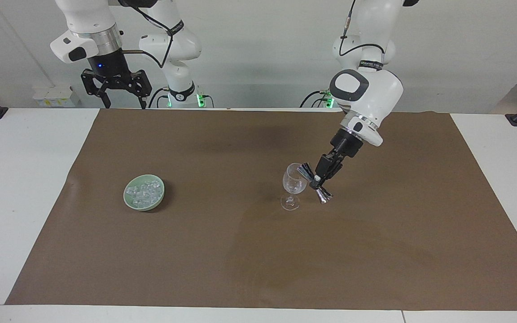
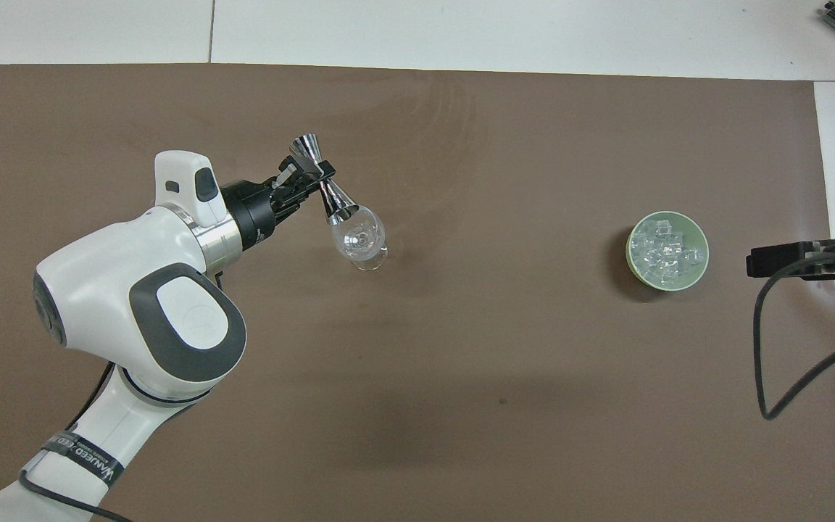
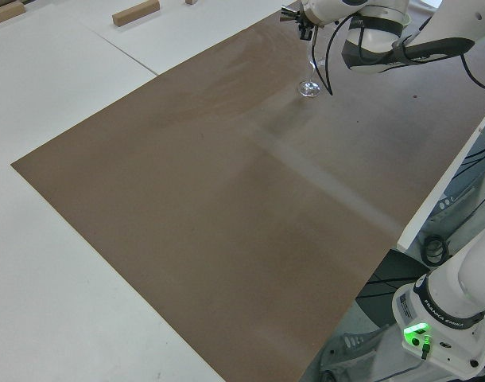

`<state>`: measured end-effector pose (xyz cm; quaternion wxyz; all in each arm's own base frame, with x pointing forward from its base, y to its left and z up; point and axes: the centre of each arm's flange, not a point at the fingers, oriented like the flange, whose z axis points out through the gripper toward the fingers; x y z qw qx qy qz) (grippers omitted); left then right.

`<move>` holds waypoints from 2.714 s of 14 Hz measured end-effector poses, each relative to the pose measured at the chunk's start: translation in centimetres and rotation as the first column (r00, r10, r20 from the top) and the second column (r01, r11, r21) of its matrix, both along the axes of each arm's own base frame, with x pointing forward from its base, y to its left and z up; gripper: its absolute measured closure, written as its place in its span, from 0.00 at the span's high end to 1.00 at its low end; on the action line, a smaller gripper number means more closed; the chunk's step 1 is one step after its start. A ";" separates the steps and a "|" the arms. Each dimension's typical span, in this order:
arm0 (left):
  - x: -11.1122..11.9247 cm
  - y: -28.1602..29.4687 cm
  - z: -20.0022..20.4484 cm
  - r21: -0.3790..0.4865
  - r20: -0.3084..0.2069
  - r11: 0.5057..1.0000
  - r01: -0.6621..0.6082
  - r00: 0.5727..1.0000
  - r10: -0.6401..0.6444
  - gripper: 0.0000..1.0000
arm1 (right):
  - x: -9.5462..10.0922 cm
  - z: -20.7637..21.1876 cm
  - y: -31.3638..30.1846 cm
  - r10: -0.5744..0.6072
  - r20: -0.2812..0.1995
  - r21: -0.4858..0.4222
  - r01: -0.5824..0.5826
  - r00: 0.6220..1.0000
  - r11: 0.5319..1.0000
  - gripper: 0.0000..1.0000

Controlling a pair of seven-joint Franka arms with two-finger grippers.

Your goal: Pour wine and add ice with both arms

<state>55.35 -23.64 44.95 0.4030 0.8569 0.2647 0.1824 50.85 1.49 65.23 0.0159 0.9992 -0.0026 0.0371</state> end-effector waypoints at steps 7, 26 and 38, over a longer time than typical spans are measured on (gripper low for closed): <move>-0.2 -0.7 0.4 0.003 0.015 1.000 0.019 1.000 -0.019 0.22 | 0.0 0.0 0.0 0.000 0.000 0.000 0.000 1.000 1.000 1.00; 0.3 -0.5 0.6 -0.099 -0.097 0.989 -0.110 0.990 0.100 0.22 | 0.0 0.0 0.0 0.000 0.000 0.000 0.000 1.000 1.000 1.00; 3.6 18.4 -1.3 -0.370 -0.484 0.887 -0.277 0.872 0.071 0.22 | 0.0 0.0 0.0 0.000 0.001 0.000 0.000 1.000 1.000 1.00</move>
